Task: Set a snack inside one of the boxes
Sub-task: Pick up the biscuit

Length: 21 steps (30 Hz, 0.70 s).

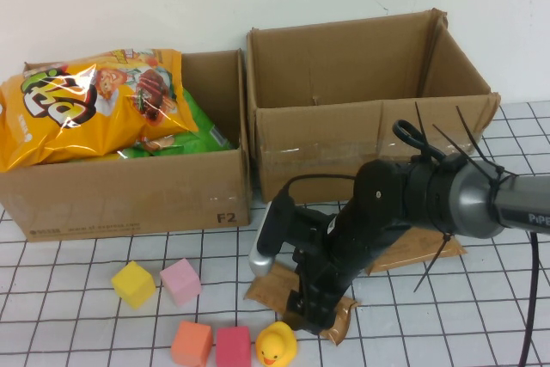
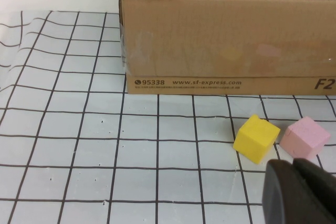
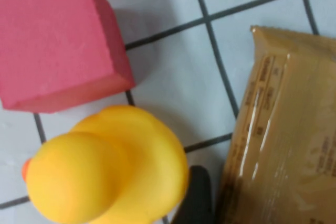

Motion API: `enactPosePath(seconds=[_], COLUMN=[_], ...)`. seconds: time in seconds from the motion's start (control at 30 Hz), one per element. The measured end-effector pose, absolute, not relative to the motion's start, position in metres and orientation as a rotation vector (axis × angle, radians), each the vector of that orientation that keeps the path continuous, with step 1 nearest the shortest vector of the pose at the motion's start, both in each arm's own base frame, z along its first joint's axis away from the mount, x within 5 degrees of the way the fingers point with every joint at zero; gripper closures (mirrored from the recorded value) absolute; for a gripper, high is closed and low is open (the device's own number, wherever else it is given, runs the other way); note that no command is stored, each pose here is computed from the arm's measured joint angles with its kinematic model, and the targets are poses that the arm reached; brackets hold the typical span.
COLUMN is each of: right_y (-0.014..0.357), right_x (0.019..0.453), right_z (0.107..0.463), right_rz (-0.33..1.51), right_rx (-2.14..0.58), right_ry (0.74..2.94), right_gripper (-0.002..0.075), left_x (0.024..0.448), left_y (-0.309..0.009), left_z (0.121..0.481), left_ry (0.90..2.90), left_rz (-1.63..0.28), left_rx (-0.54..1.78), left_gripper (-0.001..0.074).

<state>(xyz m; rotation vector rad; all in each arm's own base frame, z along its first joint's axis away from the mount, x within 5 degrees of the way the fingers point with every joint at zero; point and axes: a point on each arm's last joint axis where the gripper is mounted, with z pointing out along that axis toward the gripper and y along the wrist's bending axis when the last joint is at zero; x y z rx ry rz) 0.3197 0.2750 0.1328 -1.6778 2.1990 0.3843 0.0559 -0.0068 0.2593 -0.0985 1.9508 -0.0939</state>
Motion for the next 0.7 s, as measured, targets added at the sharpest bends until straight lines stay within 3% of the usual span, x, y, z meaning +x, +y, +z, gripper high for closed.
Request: enactPosePath(seconds=[0.2, 0.7], right_y=[0.275, 0.2756], right_x=[0.3211, 0.3184], right_z=[0.1329, 0.1408], right_rz=[0.363, 0.385], right_rx=[-1.694, -1.722], right_ry=[2.182, 2.187], right_gripper=[0.0237, 0.0242], left_x=[0.0559, 0.0559], left_y=[-0.0068, -0.0068], left_z=[0.2593, 0.2593], left_ry=[1.951, 1.951], left_rz=[-0.094, -0.094], left_rx=[-0.099, -0.099], left_gripper=[0.0736, 0.0736])
